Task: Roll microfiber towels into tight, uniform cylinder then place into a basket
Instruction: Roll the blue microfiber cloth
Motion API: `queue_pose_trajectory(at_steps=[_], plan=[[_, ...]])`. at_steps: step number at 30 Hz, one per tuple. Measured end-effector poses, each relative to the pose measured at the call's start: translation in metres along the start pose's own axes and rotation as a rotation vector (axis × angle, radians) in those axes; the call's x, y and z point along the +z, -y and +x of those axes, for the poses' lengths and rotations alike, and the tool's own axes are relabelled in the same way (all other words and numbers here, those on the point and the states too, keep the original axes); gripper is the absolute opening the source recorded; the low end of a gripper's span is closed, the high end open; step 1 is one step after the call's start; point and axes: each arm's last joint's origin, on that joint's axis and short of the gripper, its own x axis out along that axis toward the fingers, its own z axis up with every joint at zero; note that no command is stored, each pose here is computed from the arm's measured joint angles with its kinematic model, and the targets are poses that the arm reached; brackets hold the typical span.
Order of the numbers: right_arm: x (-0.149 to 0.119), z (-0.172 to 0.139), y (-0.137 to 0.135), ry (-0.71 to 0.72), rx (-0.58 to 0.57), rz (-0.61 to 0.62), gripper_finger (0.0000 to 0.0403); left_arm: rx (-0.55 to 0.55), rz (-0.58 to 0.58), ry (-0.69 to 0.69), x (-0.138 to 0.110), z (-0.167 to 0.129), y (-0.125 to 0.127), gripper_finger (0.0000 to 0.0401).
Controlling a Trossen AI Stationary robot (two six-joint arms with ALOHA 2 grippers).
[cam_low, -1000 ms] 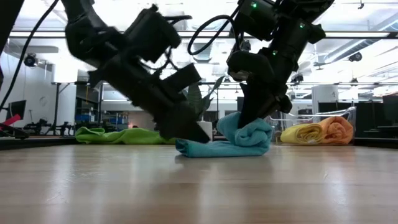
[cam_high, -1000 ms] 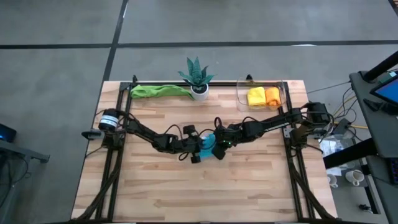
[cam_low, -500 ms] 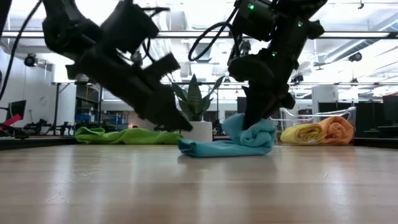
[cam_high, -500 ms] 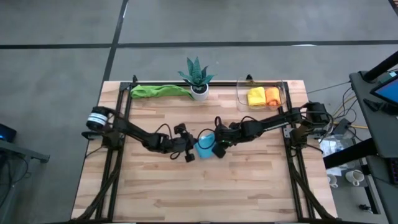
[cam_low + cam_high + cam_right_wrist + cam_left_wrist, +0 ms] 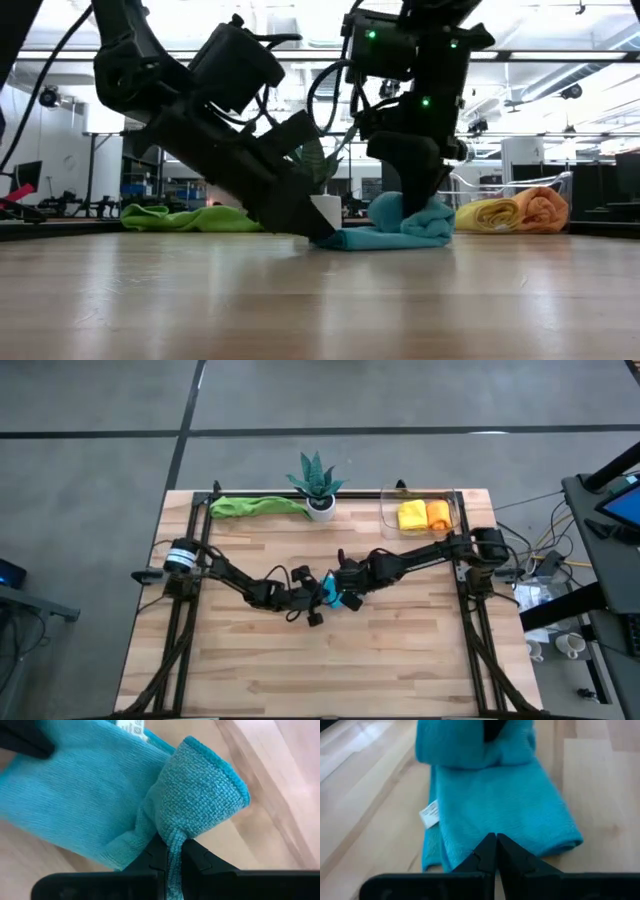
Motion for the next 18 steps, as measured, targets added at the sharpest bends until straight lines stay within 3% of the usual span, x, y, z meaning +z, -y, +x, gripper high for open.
queue_pose_trajectory(at_steps=[9, 18], plan=[[0.013, 0.009, -0.011, -0.061, -0.073, -0.072, 0.0013, -0.021, -0.018, 0.037, 0.003, 0.003, 0.003, 0.0000], [0.030, 0.004, -0.023, -0.005, -0.023, -0.095, 0.0014, -0.024, -0.001, 0.043, 0.004, 0.003, 0.003, 0.0000]])
